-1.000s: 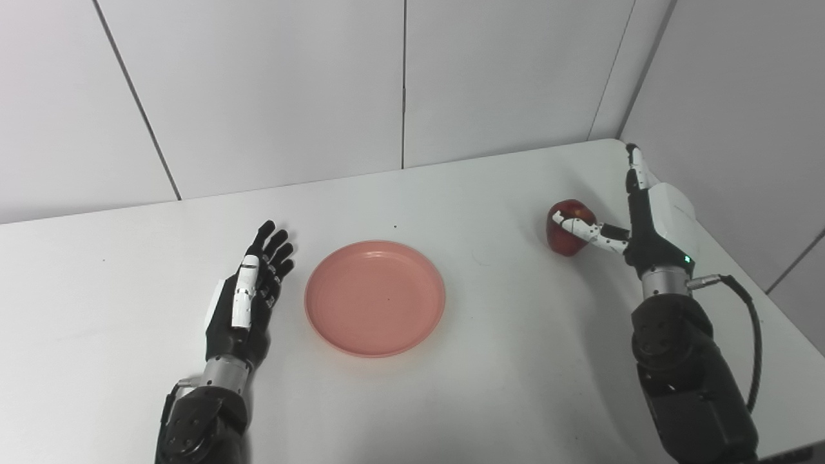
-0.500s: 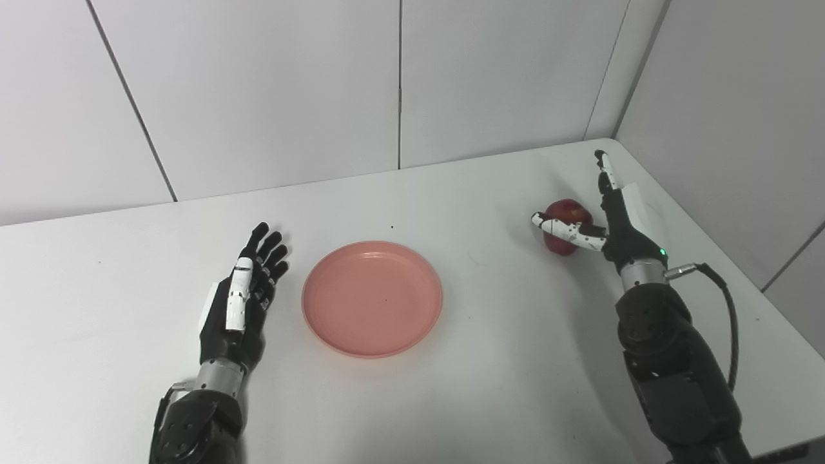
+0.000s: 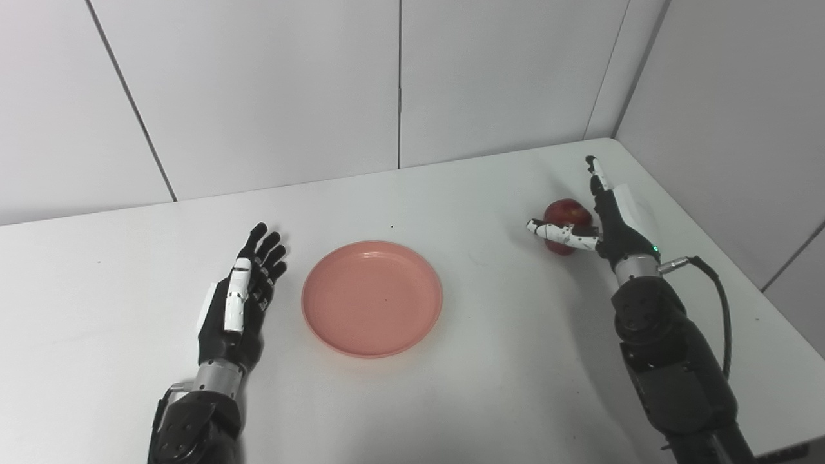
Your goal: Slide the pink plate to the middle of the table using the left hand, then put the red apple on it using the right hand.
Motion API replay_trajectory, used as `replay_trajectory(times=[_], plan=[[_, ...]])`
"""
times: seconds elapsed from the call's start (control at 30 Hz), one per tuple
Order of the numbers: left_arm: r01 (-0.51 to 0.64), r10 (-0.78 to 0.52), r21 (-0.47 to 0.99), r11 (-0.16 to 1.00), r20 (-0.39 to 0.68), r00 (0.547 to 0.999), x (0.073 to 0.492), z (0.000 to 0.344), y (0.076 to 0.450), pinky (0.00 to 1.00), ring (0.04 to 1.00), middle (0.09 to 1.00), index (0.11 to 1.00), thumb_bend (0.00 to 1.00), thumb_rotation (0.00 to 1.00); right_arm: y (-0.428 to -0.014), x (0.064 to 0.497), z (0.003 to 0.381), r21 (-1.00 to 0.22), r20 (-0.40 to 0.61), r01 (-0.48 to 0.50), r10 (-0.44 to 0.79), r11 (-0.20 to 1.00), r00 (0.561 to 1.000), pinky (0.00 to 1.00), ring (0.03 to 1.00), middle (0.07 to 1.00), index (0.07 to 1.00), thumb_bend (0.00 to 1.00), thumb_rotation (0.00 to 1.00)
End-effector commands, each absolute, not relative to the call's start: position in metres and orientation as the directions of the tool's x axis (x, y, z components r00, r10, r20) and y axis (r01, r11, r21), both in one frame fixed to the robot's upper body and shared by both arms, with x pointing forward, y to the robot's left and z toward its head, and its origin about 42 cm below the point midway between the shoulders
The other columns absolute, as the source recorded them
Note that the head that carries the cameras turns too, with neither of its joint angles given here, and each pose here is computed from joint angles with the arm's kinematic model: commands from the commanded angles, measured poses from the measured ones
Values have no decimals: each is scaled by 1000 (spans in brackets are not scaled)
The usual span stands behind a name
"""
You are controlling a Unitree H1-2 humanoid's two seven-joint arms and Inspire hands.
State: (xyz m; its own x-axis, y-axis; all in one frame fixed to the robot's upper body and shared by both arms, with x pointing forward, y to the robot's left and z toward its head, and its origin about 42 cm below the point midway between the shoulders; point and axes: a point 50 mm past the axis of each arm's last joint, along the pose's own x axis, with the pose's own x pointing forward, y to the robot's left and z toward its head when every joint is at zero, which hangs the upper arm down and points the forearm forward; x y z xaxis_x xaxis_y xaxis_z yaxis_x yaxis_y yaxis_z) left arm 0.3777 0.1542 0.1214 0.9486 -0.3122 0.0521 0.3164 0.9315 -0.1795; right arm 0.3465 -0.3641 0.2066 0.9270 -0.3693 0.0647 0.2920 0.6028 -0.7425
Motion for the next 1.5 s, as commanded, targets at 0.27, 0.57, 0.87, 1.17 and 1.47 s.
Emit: replay_trajectory(times=[0.27, 0.57, 0.87, 1.17, 1.47], plan=[[281, -296, -199, 939, -49, 954, 368, 103, 163, 953, 948, 948, 934, 341, 1000, -374, 363, 230, -753, 130, 337, -375, 565, 918, 807, 915, 961, 983, 1000, 351], [279, -293, -200, 939, -48, 955, 367, 105, 162, 948, 942, 943, 927, 331, 1000, -377, 365, 226, -759, 115, 324, -374, 564, 920, 799, 903, 937, 969, 1000, 335], [281, -296, -196, 940, -50, 954, 367, 104, 163, 949, 942, 942, 926, 341, 1000, -375, 366, 226, -765, 69, 281, -359, 580, 931, 834, 917, 944, 959, 1000, 330], [280, -296, -198, 939, -54, 954, 367, 105, 161, 948, 942, 943, 927, 341, 1000, -376, 365, 224, -753, 69, 292, -370, 590, 926, 668, 792, 832, 901, 1000, 303], [278, -294, -203, 939, -54, 954, 366, 104, 161, 947, 940, 940, 925, 341, 1000, -378, 367, 223, -754, 78, 288, -356, 590, 931, 706, 779, 802, 805, 983, 245]])
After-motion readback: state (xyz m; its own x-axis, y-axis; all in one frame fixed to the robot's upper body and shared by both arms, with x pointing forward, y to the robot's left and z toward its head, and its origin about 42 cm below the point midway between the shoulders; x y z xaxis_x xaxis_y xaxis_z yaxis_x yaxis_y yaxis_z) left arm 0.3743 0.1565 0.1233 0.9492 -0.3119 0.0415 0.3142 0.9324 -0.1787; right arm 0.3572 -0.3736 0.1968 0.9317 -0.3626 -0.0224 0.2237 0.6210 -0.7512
